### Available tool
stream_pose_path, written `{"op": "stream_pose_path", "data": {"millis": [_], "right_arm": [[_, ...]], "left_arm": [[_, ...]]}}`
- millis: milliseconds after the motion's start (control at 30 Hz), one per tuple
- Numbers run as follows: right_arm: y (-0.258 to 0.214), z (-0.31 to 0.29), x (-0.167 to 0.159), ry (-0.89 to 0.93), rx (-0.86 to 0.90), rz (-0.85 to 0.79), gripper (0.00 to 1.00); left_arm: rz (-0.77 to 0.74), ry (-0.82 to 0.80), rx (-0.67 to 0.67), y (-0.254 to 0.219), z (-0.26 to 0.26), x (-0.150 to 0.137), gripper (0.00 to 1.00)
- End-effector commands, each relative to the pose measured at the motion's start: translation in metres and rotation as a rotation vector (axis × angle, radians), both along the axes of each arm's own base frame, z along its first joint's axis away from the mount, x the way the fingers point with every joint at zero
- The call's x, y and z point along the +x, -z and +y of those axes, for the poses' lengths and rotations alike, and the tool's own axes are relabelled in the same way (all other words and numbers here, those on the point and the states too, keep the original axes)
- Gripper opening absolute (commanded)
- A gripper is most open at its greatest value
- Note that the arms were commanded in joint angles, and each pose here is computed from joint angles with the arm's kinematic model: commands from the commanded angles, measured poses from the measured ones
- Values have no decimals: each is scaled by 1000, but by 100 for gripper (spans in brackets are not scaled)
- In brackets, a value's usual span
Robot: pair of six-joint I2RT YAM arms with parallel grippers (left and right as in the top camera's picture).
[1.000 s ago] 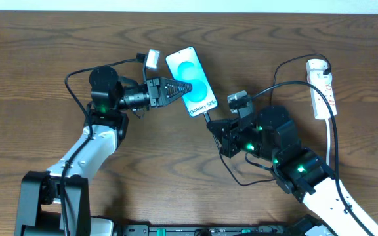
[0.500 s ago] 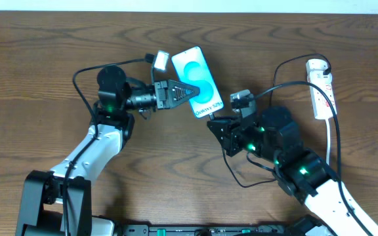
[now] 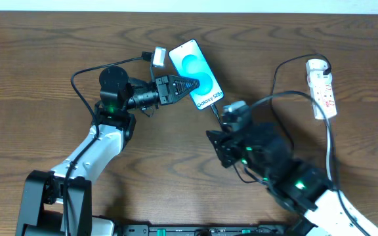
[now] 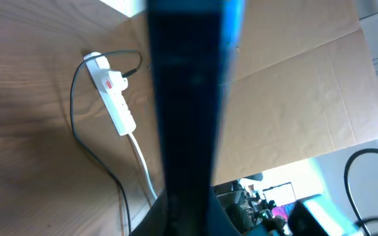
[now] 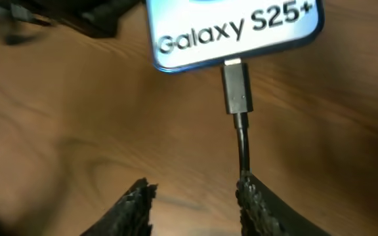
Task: Plug charger to phone and switch on socket
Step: 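Push the plug up into the phone port with the right gripper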
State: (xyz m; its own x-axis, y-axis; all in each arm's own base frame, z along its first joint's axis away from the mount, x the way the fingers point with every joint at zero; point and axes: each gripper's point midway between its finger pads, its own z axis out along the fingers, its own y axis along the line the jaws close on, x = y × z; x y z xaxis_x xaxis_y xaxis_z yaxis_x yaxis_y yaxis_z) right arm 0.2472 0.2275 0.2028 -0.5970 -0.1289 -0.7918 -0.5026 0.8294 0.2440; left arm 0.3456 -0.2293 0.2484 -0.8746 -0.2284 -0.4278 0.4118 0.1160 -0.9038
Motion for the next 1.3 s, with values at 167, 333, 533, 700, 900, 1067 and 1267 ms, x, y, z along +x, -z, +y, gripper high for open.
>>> {"op": "stream_pose_path", "data": {"millis": [167, 333, 533, 700, 900, 1067, 1267], "right_arm": [[7, -12, 31, 159, -118, -99, 33], [-11, -9, 30, 142, -79, -128, 38], [-33, -11, 25, 136, -32, -159, 33], [-13, 0, 17, 63, -50, -84, 33], [5, 12, 17, 21, -62, -31, 26], [1, 16, 21, 24, -43, -50, 9], [-12, 21, 27, 26, -1, -90, 1]], "left_arm": [[-17, 79, -3, -2, -2, -13, 7], [-20, 82, -2, -2, -2, -14, 7], [-20, 82, -2, -2, -2, -14, 7], [-20, 82, -2, -2, -2, -14, 7], [-20, 86, -2, -2, -2, -14, 7], [-33, 125, 0, -2, -3, -21, 7], [-92, 186, 8, -2, -5, -31, 7]]}}
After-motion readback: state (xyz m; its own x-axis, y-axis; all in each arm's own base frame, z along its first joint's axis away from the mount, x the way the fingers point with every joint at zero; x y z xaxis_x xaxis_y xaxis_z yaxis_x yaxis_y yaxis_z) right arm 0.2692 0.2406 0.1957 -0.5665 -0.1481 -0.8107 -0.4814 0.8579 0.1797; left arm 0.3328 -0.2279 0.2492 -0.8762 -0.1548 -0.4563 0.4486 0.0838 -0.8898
